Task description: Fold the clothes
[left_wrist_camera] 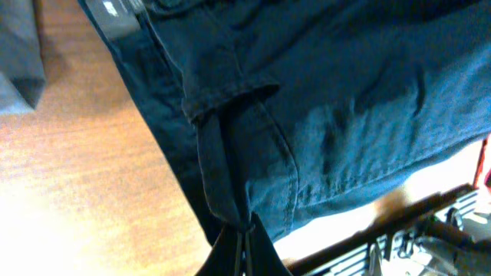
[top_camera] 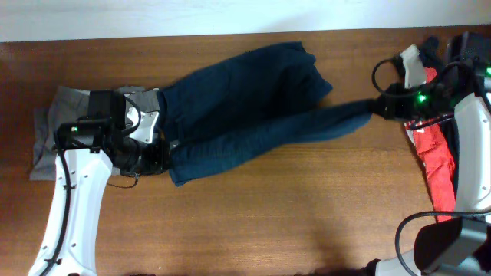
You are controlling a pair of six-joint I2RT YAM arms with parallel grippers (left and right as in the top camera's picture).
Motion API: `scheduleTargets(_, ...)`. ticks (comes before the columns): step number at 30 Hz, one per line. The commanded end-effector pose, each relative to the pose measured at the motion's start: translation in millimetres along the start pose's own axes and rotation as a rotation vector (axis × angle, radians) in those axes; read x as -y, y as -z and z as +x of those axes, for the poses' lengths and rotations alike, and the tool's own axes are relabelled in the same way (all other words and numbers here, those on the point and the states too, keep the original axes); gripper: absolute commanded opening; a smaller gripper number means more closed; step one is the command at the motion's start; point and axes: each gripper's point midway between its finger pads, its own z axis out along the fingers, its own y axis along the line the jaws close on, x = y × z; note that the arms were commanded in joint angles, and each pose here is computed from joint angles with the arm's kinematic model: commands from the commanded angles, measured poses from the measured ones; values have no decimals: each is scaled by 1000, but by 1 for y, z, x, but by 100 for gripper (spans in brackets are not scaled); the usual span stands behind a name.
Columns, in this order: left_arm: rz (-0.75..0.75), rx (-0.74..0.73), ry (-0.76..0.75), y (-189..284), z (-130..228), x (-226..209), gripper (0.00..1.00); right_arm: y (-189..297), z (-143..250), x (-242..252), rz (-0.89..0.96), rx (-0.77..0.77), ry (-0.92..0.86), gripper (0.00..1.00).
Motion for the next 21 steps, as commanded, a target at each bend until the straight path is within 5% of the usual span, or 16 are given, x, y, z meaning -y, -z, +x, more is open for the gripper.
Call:
scheduleTargets(1,-16,23,-41,11,0,0,0,-3,18,13,60,-80,-32,4)
scheduleTargets(11,-15,-1,-37,11,6,1,0,0,44,8,52,-181,-99,4)
scheduleTargets(21,94,78,-161,22,-6,25,0,7,16,9,78,-39,-42,4)
